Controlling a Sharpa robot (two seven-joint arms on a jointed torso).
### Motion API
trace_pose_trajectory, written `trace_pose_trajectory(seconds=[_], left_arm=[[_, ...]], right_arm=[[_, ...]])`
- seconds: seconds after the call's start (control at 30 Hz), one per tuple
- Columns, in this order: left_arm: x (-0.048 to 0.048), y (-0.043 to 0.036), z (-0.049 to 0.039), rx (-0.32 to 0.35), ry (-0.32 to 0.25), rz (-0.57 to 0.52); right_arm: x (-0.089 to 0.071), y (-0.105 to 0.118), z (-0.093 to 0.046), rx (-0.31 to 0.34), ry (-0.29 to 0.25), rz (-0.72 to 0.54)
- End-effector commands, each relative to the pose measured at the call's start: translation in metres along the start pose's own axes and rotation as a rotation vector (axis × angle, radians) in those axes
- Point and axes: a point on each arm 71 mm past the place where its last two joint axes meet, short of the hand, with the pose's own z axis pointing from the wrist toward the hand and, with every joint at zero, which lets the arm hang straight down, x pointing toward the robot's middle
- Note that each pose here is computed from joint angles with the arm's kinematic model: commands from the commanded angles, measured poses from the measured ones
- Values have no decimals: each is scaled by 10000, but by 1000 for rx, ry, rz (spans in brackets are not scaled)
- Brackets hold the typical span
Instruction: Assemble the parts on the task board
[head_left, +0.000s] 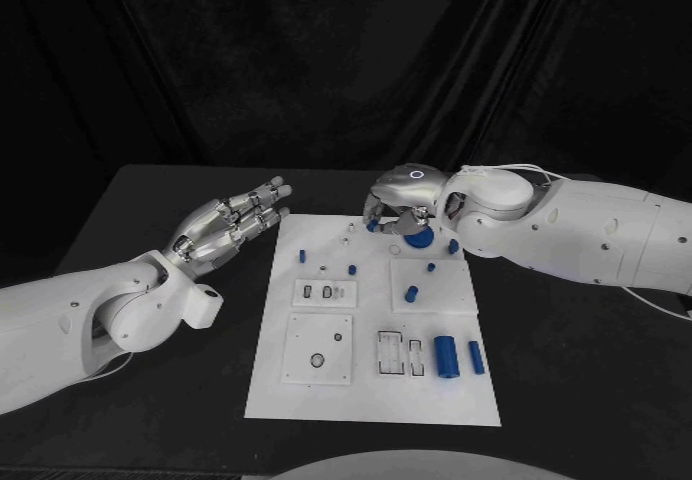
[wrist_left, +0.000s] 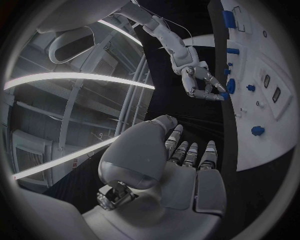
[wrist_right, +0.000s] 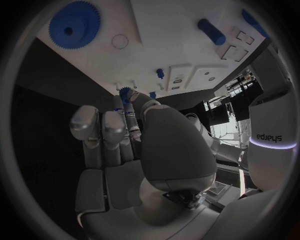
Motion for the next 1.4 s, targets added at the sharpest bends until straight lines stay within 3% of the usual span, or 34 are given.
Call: trace_pose_trajectory(seconds=[0.03, 0.53, 1.4], left_arm=[[12, -131, 13, 177, 3, 0], [33, -118, 50, 178, 11, -4], [31, -103, 73, 173, 18, -8]], right_arm=[[-38, -42, 89, 26, -18, 20], [35, -77, 388, 43, -10, 3], [188, -49, 463, 55, 40, 17]])
